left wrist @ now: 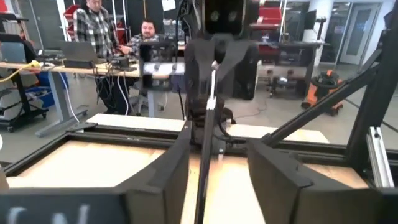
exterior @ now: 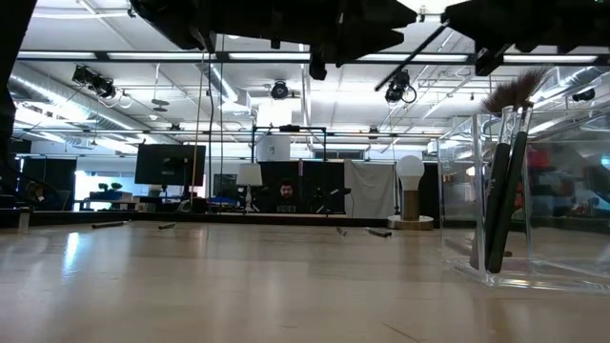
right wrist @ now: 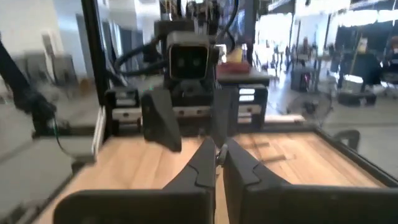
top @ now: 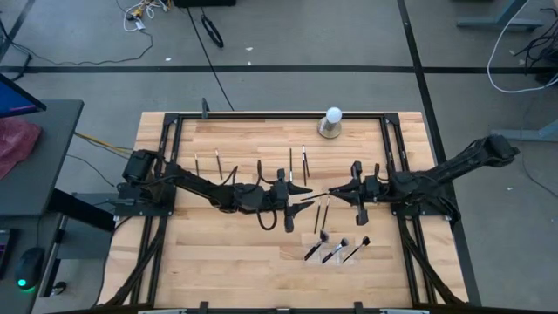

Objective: Put items in baskets/containers
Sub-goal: Put the eyeshadow brush into the right section of the transparent organizer

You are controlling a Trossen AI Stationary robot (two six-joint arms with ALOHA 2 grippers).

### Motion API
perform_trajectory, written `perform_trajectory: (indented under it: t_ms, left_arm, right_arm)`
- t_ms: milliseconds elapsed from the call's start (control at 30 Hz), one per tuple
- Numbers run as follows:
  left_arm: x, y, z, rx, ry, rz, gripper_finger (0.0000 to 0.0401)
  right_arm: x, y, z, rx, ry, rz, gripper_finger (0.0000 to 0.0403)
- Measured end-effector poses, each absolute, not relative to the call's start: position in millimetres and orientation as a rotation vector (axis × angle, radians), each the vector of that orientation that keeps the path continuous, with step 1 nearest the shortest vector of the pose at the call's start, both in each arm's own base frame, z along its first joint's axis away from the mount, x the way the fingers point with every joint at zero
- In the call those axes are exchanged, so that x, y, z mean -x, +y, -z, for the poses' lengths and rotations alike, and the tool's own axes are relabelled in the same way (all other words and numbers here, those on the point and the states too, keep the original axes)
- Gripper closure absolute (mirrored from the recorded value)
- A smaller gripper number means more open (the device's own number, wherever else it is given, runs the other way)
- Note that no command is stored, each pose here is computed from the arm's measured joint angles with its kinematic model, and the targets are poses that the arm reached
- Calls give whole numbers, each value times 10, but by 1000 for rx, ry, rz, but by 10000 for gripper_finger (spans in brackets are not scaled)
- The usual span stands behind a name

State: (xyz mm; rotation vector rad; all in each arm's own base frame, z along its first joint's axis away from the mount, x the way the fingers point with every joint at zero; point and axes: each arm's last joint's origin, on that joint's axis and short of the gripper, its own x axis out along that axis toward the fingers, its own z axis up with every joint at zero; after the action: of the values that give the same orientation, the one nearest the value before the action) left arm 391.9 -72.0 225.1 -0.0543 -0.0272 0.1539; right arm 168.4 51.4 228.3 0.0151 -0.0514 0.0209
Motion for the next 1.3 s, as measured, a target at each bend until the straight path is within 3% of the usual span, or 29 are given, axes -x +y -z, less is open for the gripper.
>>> perform_trajectory:
  t_ms: [233, 567, 667, 933, 1300]
  left_arm:
    - [-3921, -704, -2192, 83, 27, -167, 192]
    - [-3920, -703, -2179, 79, 40, -170, 198]
    - [-3920, -703, -2172, 77, 47, -171, 199]
    - [-3920, -703, -2173, 78, 46, -171, 199]
    - [-3920, -703, -2173, 85, 46, -171, 199]
  right_arm:
    - [-1415, 644, -2735, 30, 237, -73, 399]
    - [-1029, 1012, -2874, -113, 471, -350, 399]
    - [-953, 1123, -2815, -143, 507, -405, 399]
    - [-910, 1267, -2404, -171, 527, -237, 399]
    - [-987, 1404, -1956, -266, 455, -247, 399]
